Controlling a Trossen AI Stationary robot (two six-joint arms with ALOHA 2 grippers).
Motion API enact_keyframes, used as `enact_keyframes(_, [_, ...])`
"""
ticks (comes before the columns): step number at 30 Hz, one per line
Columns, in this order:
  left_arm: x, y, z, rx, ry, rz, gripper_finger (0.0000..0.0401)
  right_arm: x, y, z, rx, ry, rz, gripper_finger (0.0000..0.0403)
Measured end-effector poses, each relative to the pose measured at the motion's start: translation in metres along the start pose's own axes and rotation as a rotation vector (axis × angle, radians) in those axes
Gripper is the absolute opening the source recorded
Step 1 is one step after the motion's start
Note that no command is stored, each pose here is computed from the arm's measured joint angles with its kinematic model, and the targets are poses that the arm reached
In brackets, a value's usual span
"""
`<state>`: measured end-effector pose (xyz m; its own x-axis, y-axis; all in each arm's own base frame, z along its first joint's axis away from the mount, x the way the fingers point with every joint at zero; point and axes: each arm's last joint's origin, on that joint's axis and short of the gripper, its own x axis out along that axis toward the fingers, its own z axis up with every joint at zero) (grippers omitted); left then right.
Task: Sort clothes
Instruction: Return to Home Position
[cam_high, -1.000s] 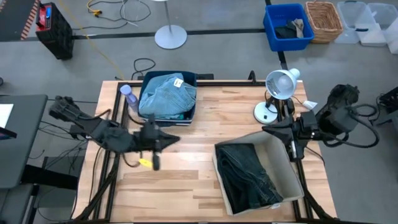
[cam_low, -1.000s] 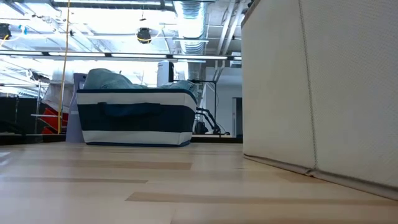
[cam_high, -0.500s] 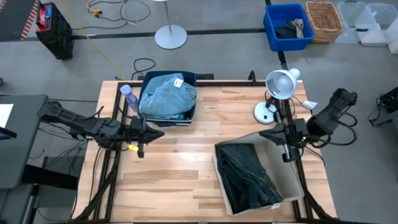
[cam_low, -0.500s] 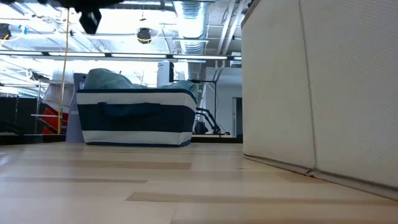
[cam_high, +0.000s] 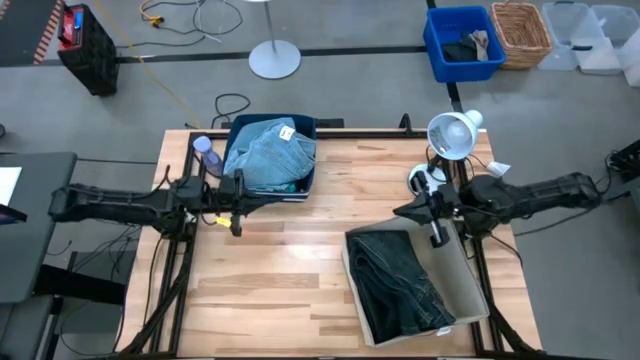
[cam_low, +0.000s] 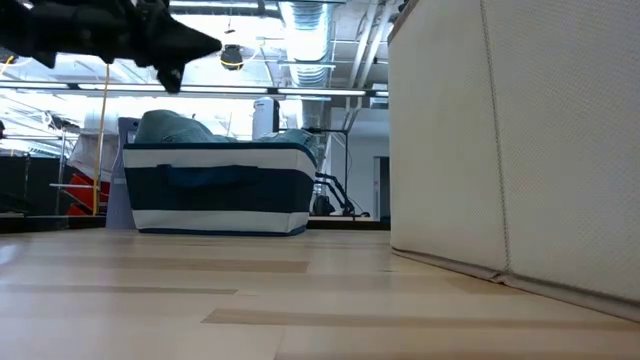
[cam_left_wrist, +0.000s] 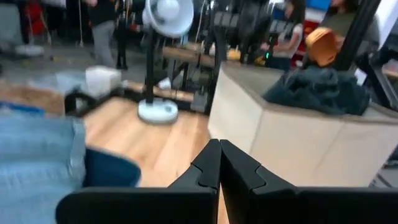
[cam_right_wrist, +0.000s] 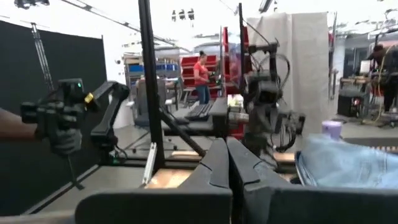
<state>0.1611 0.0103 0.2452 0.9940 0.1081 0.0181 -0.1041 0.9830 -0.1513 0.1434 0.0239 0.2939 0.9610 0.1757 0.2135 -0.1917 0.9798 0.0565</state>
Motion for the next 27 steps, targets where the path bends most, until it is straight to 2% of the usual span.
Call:
enact_keyframes(4, [0.000,0.011,0.006,0.050,-0.046,0.025,0.0000,-0.003,-0.016,-0.023,0.009,-0.029,0.006,0.0000])
enact_keyframes(13, [-0.002,0.032,0.004,0.066,-0.011,0.043,0.0000,-0.019,-0.038,-0.059,0.023,-0.020,0.010,0.0000])
enact_keyframes(23, [-0.022,0.041,-0.035,0.031,-0.063,0.113,0.0000,-0.038,-0.045,-0.076,0.036,-0.018,-0.022,0.0000])
enact_keyframes(27, [-0.029,0.041,-0.041,0.050,-0.071,0.156,0.0000,-0.045,-0.043,-0.080,0.041,-0.028,-0.006,0.0000])
